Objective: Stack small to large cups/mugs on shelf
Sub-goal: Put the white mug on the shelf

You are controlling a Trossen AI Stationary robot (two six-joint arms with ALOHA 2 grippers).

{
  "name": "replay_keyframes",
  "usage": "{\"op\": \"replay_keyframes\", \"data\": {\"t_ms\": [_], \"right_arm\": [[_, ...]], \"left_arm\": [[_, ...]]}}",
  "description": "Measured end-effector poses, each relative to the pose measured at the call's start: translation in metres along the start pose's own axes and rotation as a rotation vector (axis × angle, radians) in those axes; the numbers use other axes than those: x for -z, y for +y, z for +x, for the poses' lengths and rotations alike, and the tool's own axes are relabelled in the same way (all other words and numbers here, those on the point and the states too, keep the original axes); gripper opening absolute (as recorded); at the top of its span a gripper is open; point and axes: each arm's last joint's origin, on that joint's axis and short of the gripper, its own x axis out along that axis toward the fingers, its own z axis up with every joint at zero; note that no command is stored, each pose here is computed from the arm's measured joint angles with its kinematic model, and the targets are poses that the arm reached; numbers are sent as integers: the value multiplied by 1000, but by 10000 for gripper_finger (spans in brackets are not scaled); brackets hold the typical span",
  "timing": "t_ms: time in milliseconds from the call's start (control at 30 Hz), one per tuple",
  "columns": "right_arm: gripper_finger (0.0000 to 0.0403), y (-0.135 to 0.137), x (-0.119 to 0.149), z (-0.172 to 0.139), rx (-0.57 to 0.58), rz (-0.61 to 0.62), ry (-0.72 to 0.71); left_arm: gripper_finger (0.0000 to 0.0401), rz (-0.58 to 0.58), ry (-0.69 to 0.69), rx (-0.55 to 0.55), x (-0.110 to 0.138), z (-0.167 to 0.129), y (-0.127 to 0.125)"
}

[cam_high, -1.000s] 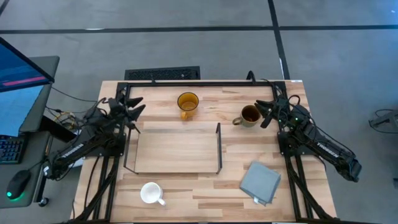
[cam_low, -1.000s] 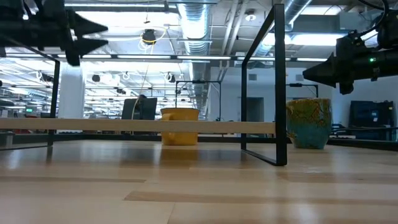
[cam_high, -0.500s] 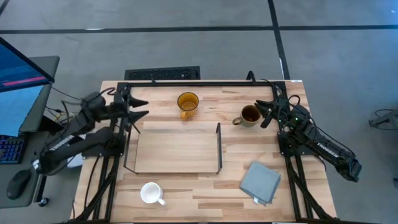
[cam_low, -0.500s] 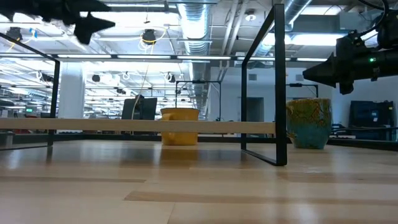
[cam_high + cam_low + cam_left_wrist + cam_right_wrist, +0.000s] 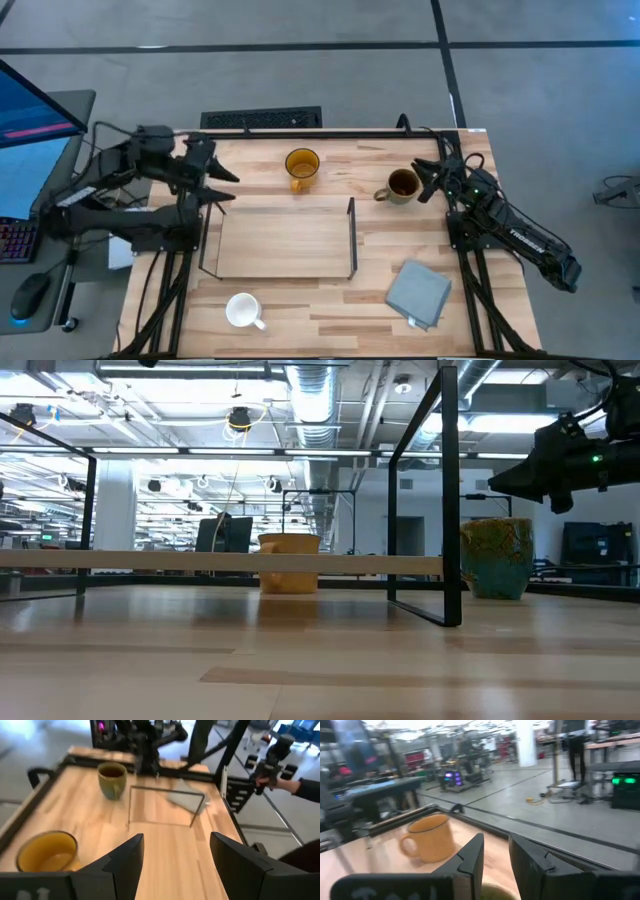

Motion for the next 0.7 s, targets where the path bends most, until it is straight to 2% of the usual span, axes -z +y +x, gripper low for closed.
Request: {"op": "replay_keyframes", "data": {"t_ms": [100,200,333,500,700], "right_arm": [[113,-2,0,0,60,0,-3],[113,-2,0,0,66,1,-5],[113,-2,0,0,66,2,-5],[113,-2,0,0,66,3,-4],[113,-2,0,0,66,3,-4]], "left_arm": [[219,15,86,45,-1,23,-8],[219,45,192,115,2,53,-19],[219,1,327,181,9,87,-32],[219,-174,548,211,27,113,-43],[219,-525,830,152,46,127,-51]]}}
